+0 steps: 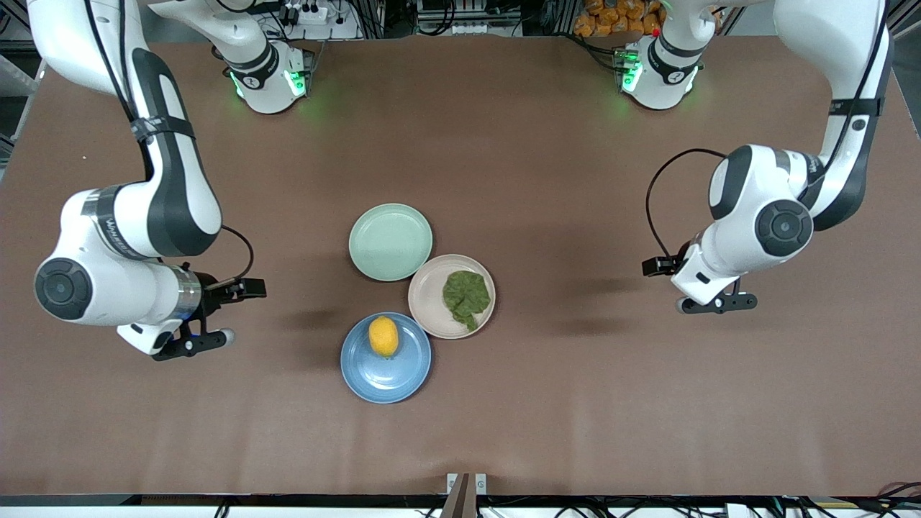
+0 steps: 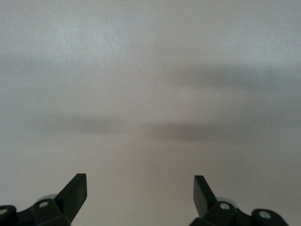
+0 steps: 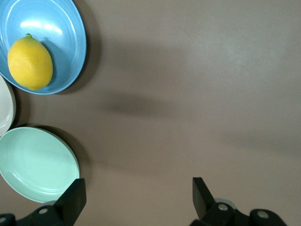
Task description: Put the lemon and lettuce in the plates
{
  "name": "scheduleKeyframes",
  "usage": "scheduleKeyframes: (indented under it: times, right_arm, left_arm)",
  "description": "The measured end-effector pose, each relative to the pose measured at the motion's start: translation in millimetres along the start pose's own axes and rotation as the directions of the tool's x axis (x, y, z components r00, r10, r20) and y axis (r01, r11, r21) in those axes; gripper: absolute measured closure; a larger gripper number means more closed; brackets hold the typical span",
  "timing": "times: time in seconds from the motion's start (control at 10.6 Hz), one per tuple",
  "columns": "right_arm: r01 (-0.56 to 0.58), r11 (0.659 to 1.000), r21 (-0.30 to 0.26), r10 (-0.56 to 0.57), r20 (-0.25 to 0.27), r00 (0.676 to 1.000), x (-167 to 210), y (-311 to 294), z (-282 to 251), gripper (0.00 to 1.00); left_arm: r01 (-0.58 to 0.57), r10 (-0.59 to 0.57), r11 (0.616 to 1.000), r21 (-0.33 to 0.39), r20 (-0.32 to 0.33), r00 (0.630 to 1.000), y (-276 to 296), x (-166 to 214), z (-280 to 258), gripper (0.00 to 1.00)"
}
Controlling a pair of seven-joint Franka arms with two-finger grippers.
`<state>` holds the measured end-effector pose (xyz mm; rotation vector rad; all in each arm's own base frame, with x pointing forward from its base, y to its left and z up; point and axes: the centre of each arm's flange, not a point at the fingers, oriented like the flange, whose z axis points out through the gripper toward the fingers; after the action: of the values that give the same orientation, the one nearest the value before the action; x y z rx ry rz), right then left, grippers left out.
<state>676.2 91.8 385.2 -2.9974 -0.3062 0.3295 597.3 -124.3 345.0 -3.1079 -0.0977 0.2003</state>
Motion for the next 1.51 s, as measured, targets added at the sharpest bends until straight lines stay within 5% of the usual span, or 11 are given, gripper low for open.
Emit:
scheduleKeyframes:
  times: [1.51]
  right_arm:
    - [-0.084, 0.996, -0.011, 0.084, -0.026, 0.996, -61.2, 58.6, -92.8, 0.00]
  left_arm:
    - [-0.040, 0.031, 0.999, -0.029, -0.239, 0.971, -37.0, -53.0, -161.0, 0.00]
